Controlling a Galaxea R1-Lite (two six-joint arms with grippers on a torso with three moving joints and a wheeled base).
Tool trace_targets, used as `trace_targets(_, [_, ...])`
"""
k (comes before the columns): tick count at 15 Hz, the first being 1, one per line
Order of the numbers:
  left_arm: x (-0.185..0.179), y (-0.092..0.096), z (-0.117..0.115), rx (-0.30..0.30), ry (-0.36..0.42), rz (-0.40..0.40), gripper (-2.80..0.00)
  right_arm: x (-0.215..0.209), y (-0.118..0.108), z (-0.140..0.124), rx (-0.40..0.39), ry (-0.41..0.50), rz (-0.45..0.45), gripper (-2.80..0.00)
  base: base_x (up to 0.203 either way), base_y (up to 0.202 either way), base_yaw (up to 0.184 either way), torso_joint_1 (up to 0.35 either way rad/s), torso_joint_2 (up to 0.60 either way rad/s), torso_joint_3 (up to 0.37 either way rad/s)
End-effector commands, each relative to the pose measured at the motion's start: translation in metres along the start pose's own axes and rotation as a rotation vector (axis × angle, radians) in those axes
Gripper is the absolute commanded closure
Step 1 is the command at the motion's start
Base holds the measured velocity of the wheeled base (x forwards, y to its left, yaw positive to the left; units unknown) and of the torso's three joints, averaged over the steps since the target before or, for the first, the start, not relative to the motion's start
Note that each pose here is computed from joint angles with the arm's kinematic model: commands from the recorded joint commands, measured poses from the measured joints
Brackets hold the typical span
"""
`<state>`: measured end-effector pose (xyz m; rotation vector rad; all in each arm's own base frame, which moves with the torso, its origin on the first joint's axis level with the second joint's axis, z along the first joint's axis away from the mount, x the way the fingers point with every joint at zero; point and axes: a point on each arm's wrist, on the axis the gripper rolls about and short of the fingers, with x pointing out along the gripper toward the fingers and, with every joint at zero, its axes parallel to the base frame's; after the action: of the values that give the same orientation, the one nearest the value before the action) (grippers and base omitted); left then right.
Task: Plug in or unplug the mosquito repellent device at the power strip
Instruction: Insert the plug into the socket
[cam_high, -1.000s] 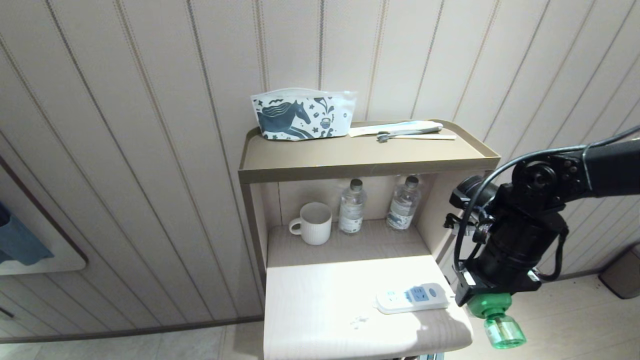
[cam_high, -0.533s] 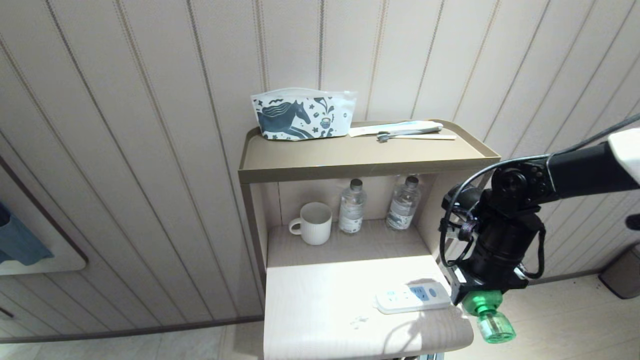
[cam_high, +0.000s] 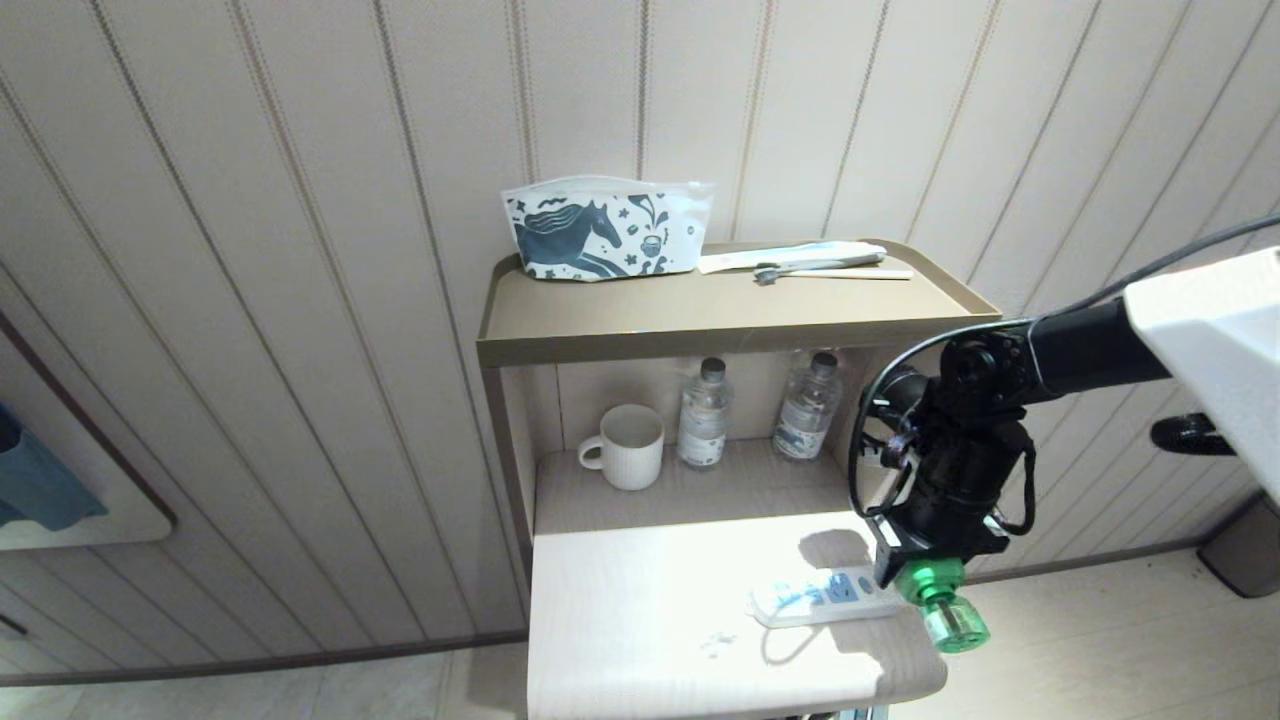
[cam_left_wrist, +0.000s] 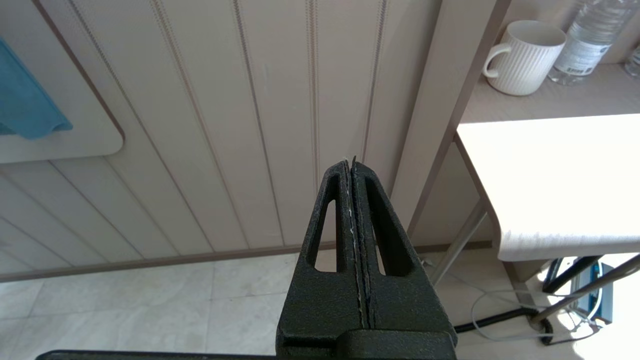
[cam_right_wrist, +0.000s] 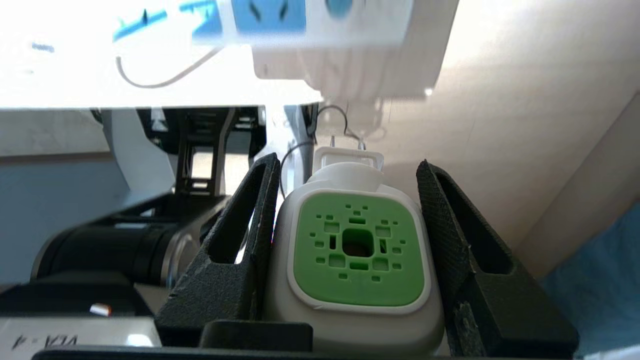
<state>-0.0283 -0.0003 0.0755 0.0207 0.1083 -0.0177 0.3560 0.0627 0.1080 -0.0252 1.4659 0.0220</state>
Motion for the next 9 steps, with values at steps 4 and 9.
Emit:
trace_targets(4, [0.0,0.0,0.0,0.0,0.001,0.0,0.0,0.013,0.005,0.018,-0.01,-0.014,0.01,0.0,0.0,0.0,0.0,0.0,0.0,0.0])
trace_targets(9, [0.0,0.0,0.0,0.0,0.002,0.0,0.0,0.02,0.009,0.024,-0.017,-0.01,0.026,0.0,0.0,0.0,0.0,0.0,0.0,0.0])
